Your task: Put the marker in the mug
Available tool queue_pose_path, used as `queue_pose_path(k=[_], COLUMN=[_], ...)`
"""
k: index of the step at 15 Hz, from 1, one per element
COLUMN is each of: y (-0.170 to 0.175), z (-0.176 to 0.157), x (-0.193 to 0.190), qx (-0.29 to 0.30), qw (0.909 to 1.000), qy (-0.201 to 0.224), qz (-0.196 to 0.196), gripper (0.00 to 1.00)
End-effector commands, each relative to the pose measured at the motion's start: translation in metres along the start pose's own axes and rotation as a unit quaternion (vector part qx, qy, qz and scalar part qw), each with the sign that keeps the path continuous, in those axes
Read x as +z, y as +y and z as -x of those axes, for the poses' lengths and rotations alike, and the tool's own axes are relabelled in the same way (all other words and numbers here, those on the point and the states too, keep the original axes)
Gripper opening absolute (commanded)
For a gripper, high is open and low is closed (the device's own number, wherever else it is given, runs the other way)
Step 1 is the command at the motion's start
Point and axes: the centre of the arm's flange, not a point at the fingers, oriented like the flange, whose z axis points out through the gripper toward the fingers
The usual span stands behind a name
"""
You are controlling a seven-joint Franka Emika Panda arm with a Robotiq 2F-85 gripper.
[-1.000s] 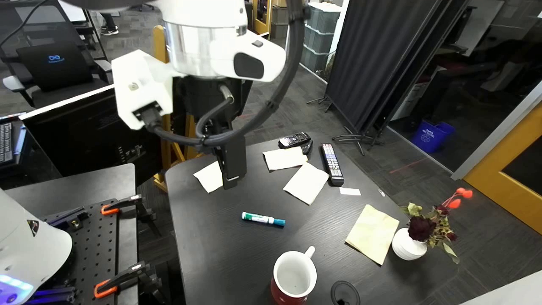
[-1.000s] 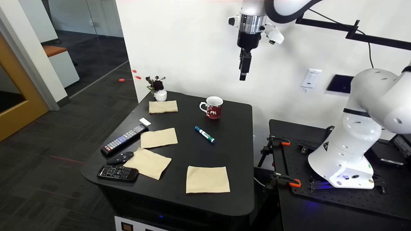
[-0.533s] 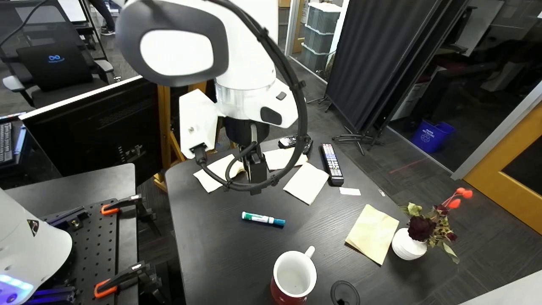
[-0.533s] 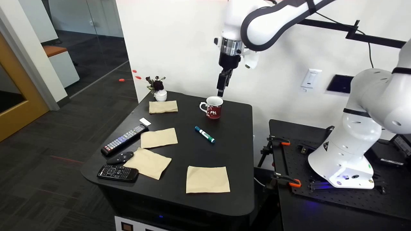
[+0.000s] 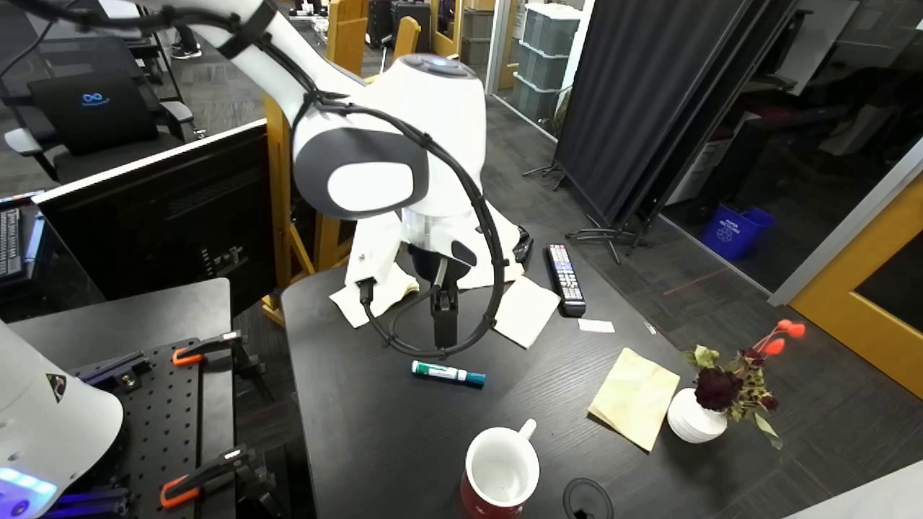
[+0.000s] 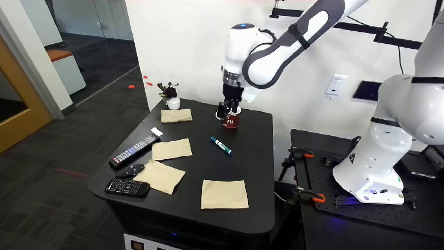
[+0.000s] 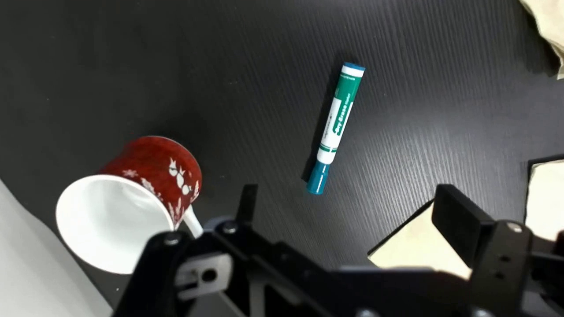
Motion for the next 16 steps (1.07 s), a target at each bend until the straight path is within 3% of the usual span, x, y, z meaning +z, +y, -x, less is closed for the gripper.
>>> queue_pose_path(k=[1,7,16], y=[-0.006,0.001,-0.004], z=[-0.003,0.000,-0.010], x=[0.025,0.060,0.104], qx=[0.033,0.048,0.056], qw=[0.9994,0.9988,0.9982], qy=[0.005,-0.005,0.021], qz=[0.004,0.003,-0.004], gripper=[1.00,1.00,1.00])
